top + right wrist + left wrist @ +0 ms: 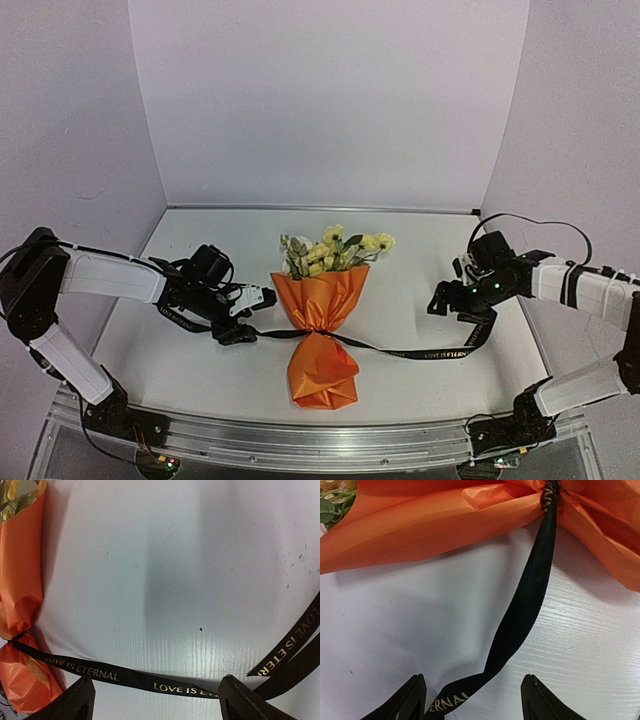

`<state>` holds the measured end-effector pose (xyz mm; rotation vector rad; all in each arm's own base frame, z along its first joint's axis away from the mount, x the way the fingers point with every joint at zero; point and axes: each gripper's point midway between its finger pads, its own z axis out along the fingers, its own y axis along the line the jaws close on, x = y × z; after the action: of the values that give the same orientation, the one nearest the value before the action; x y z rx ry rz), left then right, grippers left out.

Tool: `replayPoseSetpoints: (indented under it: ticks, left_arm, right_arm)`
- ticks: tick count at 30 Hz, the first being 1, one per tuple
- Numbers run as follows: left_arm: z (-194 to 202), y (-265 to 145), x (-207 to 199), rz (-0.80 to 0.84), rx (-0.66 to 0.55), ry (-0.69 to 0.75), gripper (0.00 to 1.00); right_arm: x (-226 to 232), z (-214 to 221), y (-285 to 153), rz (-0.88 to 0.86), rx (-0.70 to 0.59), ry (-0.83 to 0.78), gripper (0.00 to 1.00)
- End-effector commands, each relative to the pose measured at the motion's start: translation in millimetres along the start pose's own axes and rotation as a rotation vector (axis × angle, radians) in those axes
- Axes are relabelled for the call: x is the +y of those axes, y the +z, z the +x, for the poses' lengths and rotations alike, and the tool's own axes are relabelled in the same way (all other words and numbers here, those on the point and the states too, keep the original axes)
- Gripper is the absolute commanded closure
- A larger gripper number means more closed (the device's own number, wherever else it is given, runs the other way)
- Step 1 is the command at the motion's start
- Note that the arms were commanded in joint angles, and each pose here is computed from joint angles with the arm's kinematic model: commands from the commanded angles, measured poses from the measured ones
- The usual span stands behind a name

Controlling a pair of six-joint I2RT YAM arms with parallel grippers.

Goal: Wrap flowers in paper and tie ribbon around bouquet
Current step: Pick up the left side of the half-tied ribbon at the center of the board.

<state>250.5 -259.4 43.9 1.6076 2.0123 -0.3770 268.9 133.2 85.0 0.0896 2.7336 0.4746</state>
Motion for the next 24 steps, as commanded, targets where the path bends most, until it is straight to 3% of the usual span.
replayPoseSetpoints:
  ticks: [1, 9, 18, 24]
  left_arm:
    - [-3.0, 6.3, 7.9, -0.033, -0.002, 0.045, 0.37]
    - [-3.2, 9.7, 7.5, -0.052, -0.018, 0.07, 0.56]
    - [6.3, 21.7, -2.0, -0.044, 0.011, 0.091, 0.57]
    - [3.9, 19.3, 6.5, -0.091, 0.01, 0.101, 0.78]
  right_arm:
    - [4.1, -3.5, 2.7, -0.003, -0.016, -0.016, 0.13]
    - [0.2, -0.2, 5.3, 0.018, -0.011, -0.023, 0.13]
    - [-5.8, 8.3, 9.6, 0.036, 0.008, -0.02, 0.14]
    - [-7.9, 10.8, 8.7, 0.043, 0.005, -0.025, 0.14]
